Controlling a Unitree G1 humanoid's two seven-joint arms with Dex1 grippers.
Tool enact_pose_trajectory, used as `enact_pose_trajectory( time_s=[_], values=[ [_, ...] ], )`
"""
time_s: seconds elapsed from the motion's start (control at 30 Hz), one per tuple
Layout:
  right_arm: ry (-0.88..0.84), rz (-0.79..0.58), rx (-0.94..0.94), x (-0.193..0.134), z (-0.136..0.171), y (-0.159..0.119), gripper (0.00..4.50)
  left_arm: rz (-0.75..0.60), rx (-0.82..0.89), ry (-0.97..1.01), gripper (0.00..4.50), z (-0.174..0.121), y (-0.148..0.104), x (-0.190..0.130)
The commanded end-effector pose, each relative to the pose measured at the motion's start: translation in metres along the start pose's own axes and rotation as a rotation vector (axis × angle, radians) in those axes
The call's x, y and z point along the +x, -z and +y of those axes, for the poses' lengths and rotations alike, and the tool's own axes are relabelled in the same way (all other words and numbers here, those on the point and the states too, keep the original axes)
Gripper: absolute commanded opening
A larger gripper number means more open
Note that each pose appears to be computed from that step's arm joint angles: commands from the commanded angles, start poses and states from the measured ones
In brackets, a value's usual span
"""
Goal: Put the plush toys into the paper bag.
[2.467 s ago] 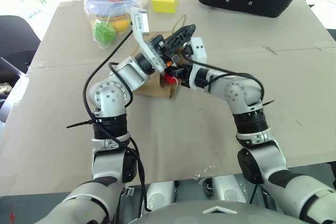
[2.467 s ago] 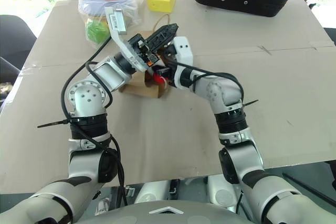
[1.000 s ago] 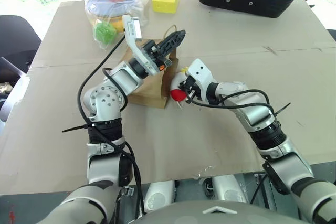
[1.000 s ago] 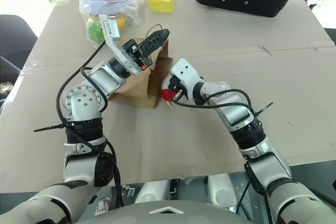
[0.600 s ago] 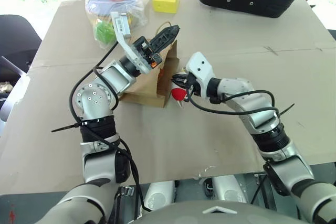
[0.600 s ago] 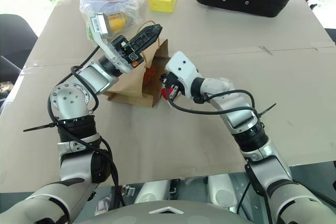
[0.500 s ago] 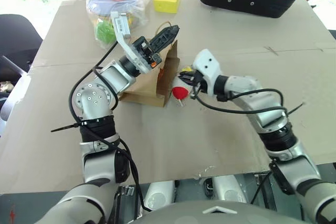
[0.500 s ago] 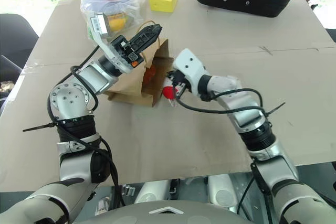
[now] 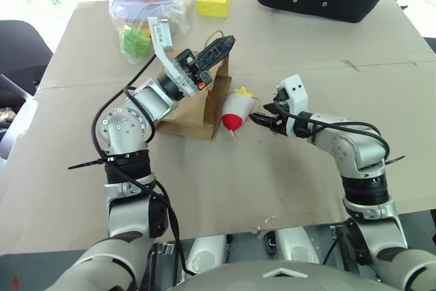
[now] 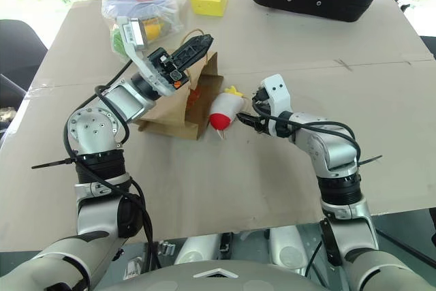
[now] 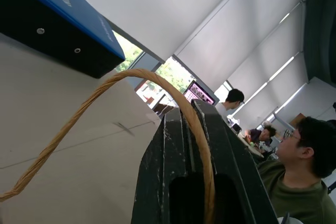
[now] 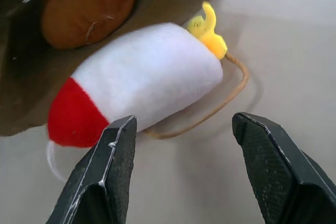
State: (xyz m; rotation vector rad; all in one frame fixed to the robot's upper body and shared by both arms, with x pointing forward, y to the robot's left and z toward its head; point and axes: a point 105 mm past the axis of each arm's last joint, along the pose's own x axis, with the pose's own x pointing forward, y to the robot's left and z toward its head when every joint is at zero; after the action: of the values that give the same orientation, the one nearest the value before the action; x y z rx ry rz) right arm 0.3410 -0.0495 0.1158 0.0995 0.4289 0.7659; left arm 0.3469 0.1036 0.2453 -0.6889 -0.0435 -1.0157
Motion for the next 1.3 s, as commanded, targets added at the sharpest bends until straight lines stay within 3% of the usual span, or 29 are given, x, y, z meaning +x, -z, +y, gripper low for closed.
enact_pose_trajectory(
  time_s=[0.03,0.13,0.3,0.4,0.53,0.63,0.97,1.3],
  values=[
    [0.007,-0.060,0.051,0.006,-0.007,-0.011,1.49,-0.025,0.044,0.041,0.00,-0.011,-0.010,0.003],
    [0.003,-0.065,0.040,0.008,-0.009,-0.011,0.06,-0.027,0.048,0.039,0.00,-0.011,-0.010,0.001],
    [-0.106,-0.169,0.074,-0.002,0.004,-0.030,0.06,-0.032,0.061,0.029,0.00,-0.009,-0.013,-0.002],
    [-0.223,-0.294,0.125,-0.021,0.021,-0.059,0.06,-0.041,0.069,0.026,0.00,-0.008,-0.019,-0.005],
    [-0.403,-0.479,0.086,-0.062,0.062,-0.121,0.06,-0.066,0.072,0.025,0.00,-0.004,-0.036,-0.008],
    [-0.477,-0.520,0.038,-0.081,0.086,-0.145,0.06,-0.089,0.063,0.033,0.00,-0.002,-0.045,-0.006],
    [-0.369,-0.432,0.008,-0.085,0.072,-0.127,0.06,-0.091,0.109,0.014,0.00,0.011,-0.046,-0.005],
    [-0.143,-0.430,0.090,-0.077,0.020,-0.106,0.06,-0.209,0.290,0.053,0.00,-0.016,-0.138,-0.019]
  ],
)
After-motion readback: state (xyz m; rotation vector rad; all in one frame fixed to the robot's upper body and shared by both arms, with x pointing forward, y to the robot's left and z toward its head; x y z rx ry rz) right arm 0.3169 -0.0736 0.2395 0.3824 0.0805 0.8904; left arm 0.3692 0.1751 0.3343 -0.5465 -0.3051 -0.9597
